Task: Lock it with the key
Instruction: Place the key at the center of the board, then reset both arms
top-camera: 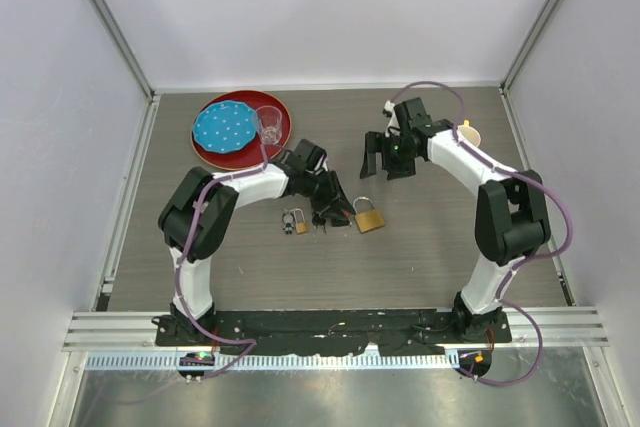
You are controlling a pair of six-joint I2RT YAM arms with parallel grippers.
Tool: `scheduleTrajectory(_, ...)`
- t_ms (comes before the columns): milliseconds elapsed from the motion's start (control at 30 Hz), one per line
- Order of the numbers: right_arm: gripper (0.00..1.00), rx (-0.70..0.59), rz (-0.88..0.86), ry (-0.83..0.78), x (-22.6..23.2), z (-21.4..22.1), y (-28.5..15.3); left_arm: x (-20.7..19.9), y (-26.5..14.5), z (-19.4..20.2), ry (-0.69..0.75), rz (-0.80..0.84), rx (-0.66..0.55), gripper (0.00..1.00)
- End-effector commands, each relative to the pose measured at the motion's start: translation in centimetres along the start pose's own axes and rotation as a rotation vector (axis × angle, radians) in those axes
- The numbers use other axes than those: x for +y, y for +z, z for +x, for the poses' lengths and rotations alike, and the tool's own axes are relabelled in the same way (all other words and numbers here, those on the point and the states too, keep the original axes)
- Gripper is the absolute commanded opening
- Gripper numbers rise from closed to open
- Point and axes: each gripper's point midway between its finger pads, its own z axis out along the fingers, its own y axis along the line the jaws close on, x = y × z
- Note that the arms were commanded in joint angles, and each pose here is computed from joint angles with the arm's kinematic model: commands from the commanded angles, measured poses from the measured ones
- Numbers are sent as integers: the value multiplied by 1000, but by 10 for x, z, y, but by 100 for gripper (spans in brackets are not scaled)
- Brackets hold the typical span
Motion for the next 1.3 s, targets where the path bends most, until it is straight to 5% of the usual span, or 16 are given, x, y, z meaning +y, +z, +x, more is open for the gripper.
scheduleTrajectory(0,86,-191,-51,-30,31,-47,-55,-22,-19,-5,67,19,-60,41)
scheduleTrajectory(100,88,-221,-110,-38,45,-53,-66,-35,-35,-8,101,54,-114,63)
scheduleTrajectory(333,92,-246,-174,-7,61,-59,-80,-66,-84,-29,83,267,-281,82)
scheduleTrajectory(400,92,-258,-182,-1,64,-61,-86,-86,-111,-40,103,386,-358,100)
scheduleTrajectory(633,96,-349,-196,-14,79,-72,-131,-72,-184,-52,190,324,-545,100)
scheduleTrajectory(800,98,-453,-192,-15,86,-69,-174,-39,-236,-60,293,-15,-728,100)
scheduleTrajectory(1033,98,-616,-119,-30,73,-52,-215,47,-285,-44,229,-457,-834,100)
scheduleTrajectory(1267,98,-772,-29,-15,53,-44,-245,58,-320,-27,299,-445,-982,100)
